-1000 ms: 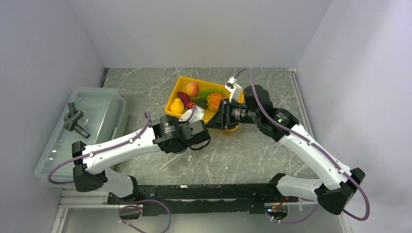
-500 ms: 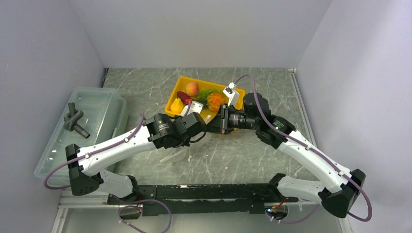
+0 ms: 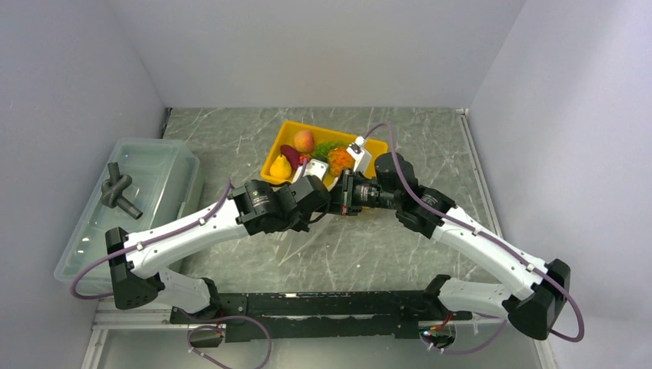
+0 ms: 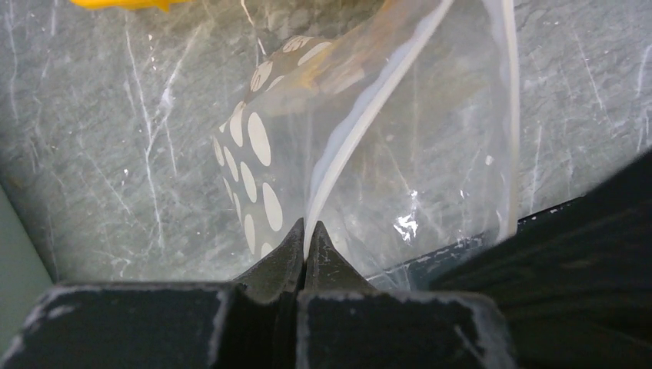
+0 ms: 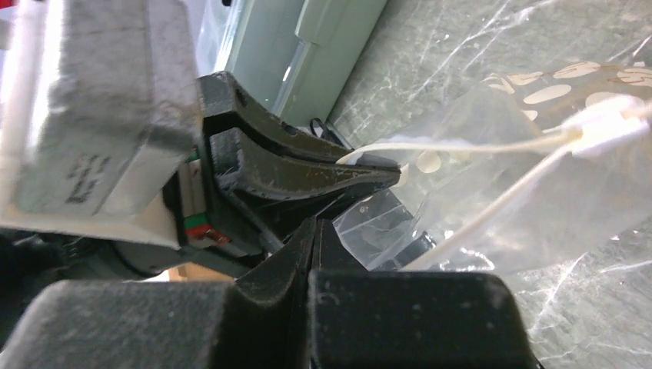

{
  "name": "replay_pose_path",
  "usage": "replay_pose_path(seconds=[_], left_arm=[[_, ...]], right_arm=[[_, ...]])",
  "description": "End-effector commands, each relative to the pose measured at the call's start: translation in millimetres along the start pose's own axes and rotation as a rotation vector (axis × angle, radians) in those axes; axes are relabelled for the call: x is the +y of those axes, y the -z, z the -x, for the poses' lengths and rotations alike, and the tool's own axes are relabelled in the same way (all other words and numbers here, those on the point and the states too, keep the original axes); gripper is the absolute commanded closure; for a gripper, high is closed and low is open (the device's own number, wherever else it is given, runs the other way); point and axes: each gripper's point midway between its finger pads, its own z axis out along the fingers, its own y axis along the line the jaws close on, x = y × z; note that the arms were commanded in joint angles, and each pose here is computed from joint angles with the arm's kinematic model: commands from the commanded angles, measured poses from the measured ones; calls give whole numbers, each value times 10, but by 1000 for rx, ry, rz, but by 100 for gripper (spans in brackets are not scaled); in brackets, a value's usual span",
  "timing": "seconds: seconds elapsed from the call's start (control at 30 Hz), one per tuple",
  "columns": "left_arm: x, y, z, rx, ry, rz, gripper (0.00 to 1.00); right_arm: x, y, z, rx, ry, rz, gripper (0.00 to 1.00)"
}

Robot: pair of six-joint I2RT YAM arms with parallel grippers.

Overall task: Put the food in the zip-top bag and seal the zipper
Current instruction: Open the zipper of the food storage bag.

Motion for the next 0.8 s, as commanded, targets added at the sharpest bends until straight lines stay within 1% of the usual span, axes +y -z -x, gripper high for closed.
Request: replay_pose_path(seconds=[0.0,0.13,0.23,0.5,0.77], left_arm=[[-88,-3,70,-25,23,-39,100],[-124,-23,78,-27,27,-50,100],[-133,-37,70,-25,29,-51,100],[-50,22,75,-47,54,-37,100],[-42,64,71,-67,91,-59,100]], right_arm=[[-36,-101,40,-33,-7,-24,100],[-187,-202,-70,-10,-4,-97,100],[-350,-246,-160,8,5,-183,100],[-766,-253,-346,25,18,-360,100],[-960,-408,-527,45,-41,-364,100]])
